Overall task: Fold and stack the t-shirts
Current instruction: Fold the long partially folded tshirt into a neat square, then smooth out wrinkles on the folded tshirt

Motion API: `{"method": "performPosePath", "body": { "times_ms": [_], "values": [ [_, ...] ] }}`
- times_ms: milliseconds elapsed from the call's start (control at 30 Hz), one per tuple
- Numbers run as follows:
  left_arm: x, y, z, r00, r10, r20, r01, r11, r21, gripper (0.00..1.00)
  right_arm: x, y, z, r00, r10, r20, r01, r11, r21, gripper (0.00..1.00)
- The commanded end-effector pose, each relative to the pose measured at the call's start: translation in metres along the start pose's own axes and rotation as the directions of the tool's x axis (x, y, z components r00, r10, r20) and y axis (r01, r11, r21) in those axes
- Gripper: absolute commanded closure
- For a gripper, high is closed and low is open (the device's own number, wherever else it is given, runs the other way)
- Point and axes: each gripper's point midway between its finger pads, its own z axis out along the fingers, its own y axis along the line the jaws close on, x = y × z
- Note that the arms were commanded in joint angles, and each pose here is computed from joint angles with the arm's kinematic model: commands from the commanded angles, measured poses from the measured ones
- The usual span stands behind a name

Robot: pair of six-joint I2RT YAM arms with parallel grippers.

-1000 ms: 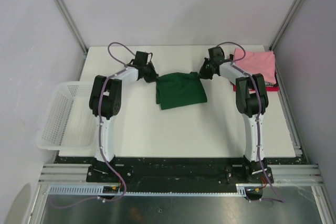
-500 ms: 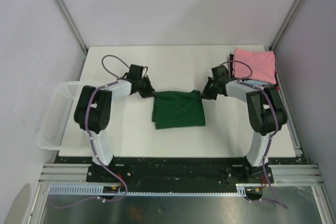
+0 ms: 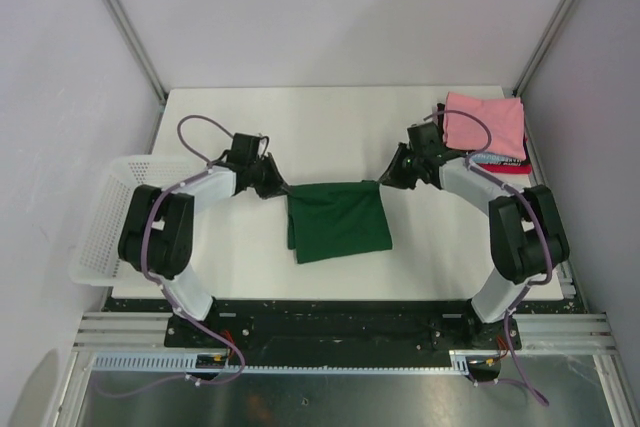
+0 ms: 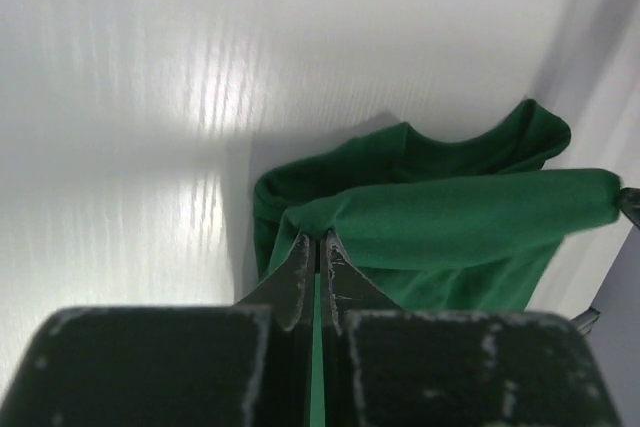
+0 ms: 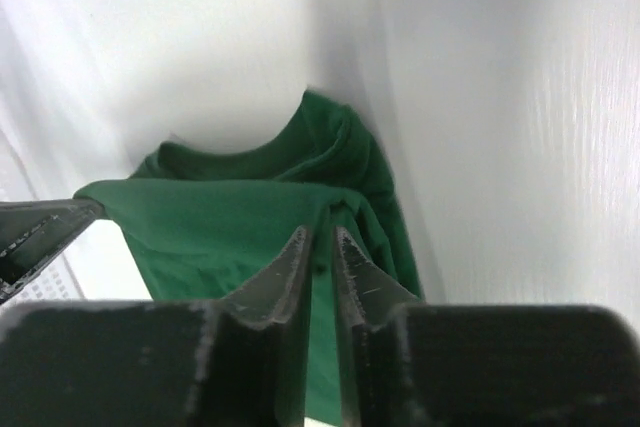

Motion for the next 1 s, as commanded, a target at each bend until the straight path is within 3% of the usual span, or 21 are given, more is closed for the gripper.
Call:
{"method": "performPosePath", "body": {
  "times_ms": [0,100,167,267,333,433,533,733,967],
  "values": [
    [-0.040,-0.004,0.007,0.998,0.028,0.054,-0.029,0.999,0.017,0.95,-0.052,0.017,0.008,0.994,0.009,0.110,-0.001,0.997,-0.072,0.74],
    [-0.053,-0.010,0.004,0.997,0.045,0.056,-0.048,0.997,0.060,0.63,-0.065,0.025,0.007,0.993,0.006,0.118,0.005,0.996,-0.094,0.59],
    [-0.062,-0.016,-0.011,0.993,0.060,0.097,-0.067,0.995,0.075,0.45,-0.069,0.031,-0.002,0.991,-0.020,0.136,0.031,0.996,-0.083,0.55],
    [-0.060,-0.025,-0.034,0.988,0.071,0.136,-0.085,0.991,0.100,0.35,-0.061,0.039,-0.017,0.986,-0.077,0.151,0.085,0.995,-0.046,0.57],
    [-0.047,-0.028,-0.045,0.988,0.069,0.138,-0.085,0.990,0.114,0.42,-0.047,0.045,-0.021,0.983,-0.123,0.135,0.128,0.991,-0.027,0.63],
    [-0.010,-0.031,-0.051,0.990,0.095,0.100,-0.107,0.987,0.124,0.63,-0.025,0.058,-0.018,0.977,-0.186,0.104,0.191,0.981,-0.035,0.71],
    [0.025,-0.029,-0.051,0.993,0.100,0.056,-0.106,0.988,0.115,0.77,-0.010,0.065,-0.002,0.974,-0.215,0.068,0.219,0.974,-0.057,0.78],
    [0.067,-0.024,-0.042,0.991,0.134,-0.010,-0.133,0.987,0.088,0.85,0.000,0.066,0.037,0.975,-0.223,0.013,0.223,0.970,-0.094,0.80],
    [0.069,-0.012,-0.018,0.988,0.144,-0.054,-0.142,0.989,0.027,0.93,-0.023,0.055,0.077,0.979,-0.205,0.006,0.205,0.976,-0.069,0.79]
  ]
}}
